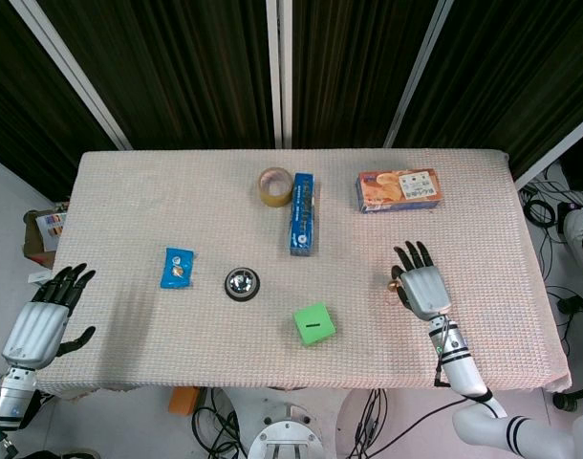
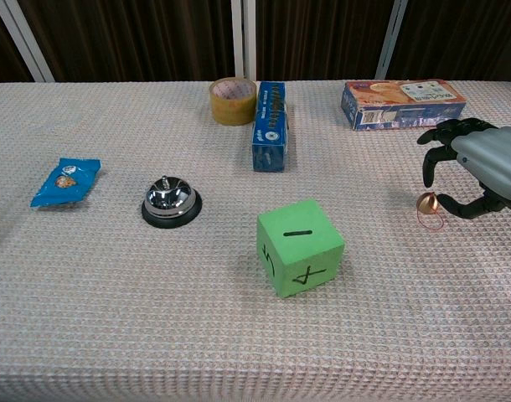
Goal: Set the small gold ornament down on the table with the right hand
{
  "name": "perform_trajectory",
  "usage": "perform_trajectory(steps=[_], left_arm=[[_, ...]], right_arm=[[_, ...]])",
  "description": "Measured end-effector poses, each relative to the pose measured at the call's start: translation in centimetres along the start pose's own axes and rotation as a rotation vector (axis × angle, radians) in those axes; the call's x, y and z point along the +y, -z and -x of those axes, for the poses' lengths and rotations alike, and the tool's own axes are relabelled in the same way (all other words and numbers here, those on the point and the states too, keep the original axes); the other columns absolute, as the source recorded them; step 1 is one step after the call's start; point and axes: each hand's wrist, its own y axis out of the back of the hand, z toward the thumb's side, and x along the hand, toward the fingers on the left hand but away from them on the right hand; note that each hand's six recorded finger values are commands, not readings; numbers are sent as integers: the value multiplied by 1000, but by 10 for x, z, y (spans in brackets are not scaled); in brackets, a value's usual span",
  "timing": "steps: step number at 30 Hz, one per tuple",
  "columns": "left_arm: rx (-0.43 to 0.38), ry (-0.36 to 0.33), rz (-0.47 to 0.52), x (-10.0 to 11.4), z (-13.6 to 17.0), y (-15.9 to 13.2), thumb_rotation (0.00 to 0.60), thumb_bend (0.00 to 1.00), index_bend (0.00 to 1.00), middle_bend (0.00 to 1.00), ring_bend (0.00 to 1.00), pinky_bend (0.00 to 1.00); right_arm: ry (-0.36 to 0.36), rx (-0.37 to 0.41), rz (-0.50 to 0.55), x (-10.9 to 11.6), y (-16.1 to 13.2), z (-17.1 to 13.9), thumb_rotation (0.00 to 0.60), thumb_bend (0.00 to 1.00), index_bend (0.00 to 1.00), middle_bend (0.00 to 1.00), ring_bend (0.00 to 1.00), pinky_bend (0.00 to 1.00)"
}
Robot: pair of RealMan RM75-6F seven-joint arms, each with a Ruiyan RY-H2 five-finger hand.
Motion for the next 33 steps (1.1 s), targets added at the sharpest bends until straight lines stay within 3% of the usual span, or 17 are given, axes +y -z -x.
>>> perform_trajectory(steps=[33], left_arm=[[9, 6, 0, -1, 1, 4, 600, 250, 77, 40, 13, 184]], right_arm=[[2, -6, 2, -3, -2, 5, 600, 343, 535, 137, 0, 0]])
